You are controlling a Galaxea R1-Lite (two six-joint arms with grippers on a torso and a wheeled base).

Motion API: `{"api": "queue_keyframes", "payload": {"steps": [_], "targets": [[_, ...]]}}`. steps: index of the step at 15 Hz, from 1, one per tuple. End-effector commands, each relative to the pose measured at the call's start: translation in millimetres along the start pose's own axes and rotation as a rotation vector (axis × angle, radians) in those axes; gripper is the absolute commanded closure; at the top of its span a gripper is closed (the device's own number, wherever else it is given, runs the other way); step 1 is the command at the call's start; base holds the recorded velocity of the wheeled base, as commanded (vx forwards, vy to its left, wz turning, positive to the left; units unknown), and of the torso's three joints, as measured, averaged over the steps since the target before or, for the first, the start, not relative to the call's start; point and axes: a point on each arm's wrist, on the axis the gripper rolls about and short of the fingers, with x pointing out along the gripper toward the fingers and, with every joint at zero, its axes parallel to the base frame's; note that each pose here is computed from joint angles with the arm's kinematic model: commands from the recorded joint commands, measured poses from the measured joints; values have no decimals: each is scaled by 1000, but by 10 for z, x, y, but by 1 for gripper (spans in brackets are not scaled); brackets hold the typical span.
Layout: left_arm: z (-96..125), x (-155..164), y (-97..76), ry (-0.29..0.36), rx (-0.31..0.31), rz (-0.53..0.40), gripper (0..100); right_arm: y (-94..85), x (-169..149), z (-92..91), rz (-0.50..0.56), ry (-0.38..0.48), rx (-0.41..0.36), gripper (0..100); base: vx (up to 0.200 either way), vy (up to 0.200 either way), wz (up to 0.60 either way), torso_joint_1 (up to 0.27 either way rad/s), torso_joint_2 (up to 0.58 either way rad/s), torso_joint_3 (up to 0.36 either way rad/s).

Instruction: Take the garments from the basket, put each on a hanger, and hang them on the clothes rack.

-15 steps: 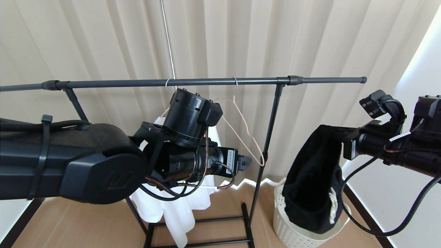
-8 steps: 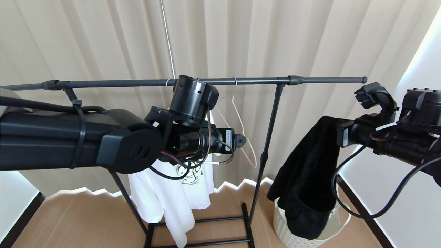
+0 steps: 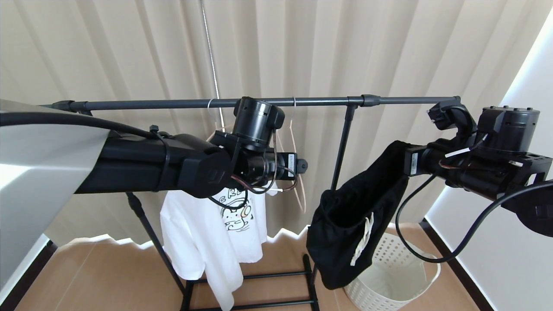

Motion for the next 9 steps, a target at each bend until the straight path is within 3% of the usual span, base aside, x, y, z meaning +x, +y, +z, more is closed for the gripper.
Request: {"api": "queue_keyframes", "payload": {"steps": [1, 9], "targets": [[-53, 141, -16, 14, 3, 5, 0, 16, 39, -44, 4, 16, -2, 100, 0, 0, 0, 0, 0, 0], [-126, 532, -3, -1, 17, 100, 0, 11, 40, -39, 3, 15, -2, 100, 0, 0, 0, 0, 0, 0]]}}
